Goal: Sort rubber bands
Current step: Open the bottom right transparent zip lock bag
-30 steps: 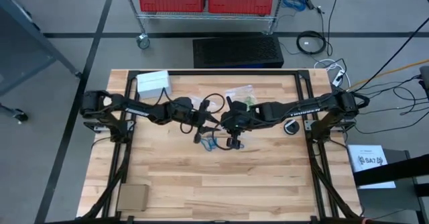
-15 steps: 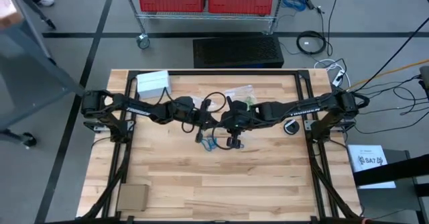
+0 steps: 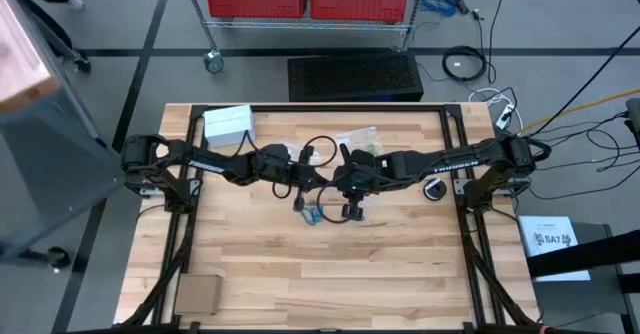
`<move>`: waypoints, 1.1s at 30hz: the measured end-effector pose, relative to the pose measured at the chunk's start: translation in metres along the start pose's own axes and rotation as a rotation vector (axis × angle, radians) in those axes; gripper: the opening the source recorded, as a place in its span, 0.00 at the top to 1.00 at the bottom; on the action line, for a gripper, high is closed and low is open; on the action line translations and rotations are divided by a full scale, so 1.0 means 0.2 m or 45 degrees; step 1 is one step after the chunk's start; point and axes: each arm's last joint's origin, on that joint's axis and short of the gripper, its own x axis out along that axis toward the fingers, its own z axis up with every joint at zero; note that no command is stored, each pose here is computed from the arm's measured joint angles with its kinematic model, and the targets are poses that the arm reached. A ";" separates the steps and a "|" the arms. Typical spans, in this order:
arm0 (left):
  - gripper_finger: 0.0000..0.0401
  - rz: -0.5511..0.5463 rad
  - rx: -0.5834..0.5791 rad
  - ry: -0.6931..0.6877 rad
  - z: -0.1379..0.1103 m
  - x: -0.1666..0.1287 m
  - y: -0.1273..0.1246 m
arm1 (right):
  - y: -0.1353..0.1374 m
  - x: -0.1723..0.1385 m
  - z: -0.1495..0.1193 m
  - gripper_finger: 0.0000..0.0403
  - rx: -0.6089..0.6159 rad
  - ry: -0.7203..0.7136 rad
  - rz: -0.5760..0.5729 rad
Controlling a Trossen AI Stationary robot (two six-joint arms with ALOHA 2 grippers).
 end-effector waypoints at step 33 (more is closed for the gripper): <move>1.00 0.164 -0.014 0.051 0.00 -0.04 0.07 | -0.03 -0.12 -0.10 0.96 0.072 0.198 -0.039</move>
